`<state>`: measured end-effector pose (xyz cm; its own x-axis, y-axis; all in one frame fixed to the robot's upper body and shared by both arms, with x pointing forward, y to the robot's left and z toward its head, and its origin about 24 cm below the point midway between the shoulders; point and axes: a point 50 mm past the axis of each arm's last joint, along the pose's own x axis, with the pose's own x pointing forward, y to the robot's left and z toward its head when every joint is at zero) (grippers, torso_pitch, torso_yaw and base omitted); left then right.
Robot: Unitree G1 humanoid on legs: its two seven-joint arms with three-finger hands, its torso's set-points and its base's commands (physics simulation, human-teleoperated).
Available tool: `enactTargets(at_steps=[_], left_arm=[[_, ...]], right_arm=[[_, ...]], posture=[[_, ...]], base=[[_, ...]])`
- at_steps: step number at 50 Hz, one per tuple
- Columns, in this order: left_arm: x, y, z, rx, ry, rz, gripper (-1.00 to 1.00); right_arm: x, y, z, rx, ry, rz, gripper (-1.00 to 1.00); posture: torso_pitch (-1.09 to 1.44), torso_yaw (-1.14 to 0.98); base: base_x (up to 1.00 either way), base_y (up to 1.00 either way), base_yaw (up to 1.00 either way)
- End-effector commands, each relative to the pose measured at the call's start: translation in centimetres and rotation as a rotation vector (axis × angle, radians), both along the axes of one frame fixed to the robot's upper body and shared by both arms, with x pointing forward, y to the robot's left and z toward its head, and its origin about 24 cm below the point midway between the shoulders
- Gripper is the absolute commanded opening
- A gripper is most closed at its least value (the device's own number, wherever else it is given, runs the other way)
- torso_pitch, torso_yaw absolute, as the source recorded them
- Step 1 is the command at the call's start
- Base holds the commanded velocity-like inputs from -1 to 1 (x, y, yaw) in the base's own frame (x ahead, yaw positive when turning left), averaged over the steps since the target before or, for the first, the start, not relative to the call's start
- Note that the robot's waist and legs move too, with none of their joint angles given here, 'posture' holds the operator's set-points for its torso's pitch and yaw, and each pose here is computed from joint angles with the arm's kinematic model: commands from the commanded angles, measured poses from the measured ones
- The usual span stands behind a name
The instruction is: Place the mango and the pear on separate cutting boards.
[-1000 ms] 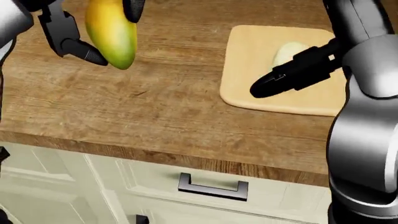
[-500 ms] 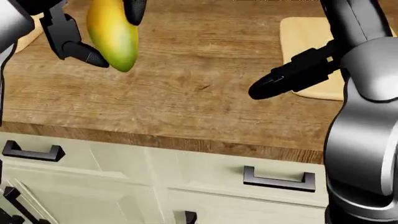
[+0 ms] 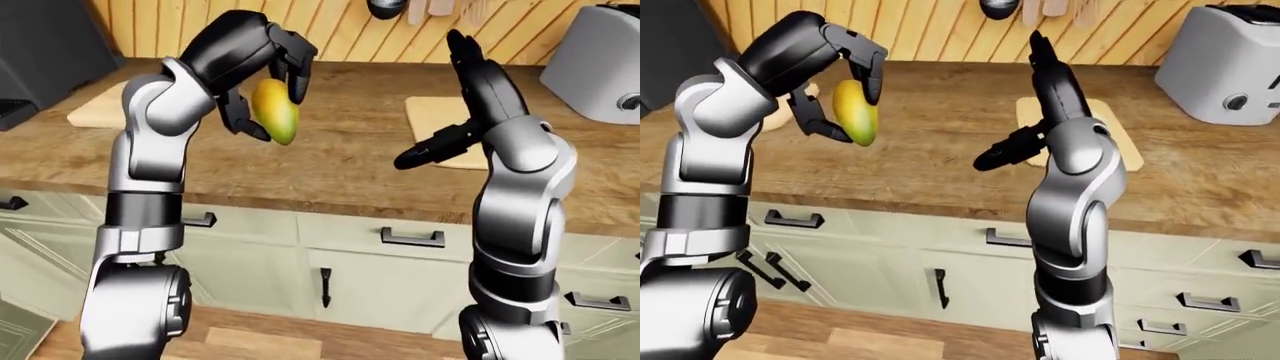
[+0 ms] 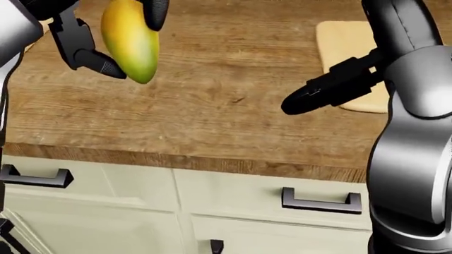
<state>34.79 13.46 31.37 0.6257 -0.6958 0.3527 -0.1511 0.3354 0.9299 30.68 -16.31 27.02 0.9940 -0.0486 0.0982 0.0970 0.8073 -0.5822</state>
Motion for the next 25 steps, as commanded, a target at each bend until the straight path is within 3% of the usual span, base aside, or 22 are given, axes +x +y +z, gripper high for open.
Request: enactTargets(at_steps=[1,13,25], left_arm=[[-0.95,0.01,2.09,-0.033,-0.091,-0.018,-1.0],[-1.1,0.21,2.32,-0.034,-0.097,-0.017,-1.0],[-1.1,0.26,2.14,-0.035,-0.095,-0.016,-1.0]], right_arm=[[-0.47,0.03,1.38,-0.021,-0.076,-0.007,1.0],[-0.56,0.17,1.6,-0.028,-0.076,-0.002,1.0],[-0.59,0.24,1.46,-0.022,-0.076,-0.001,1.0]], posture=[[0.0,0.0],[0.0,0.0],[0.0,0.0]], base=[[0.05,0.33,0.0],[0.02,0.59,0.0],[0.0,0.98,0.0]])
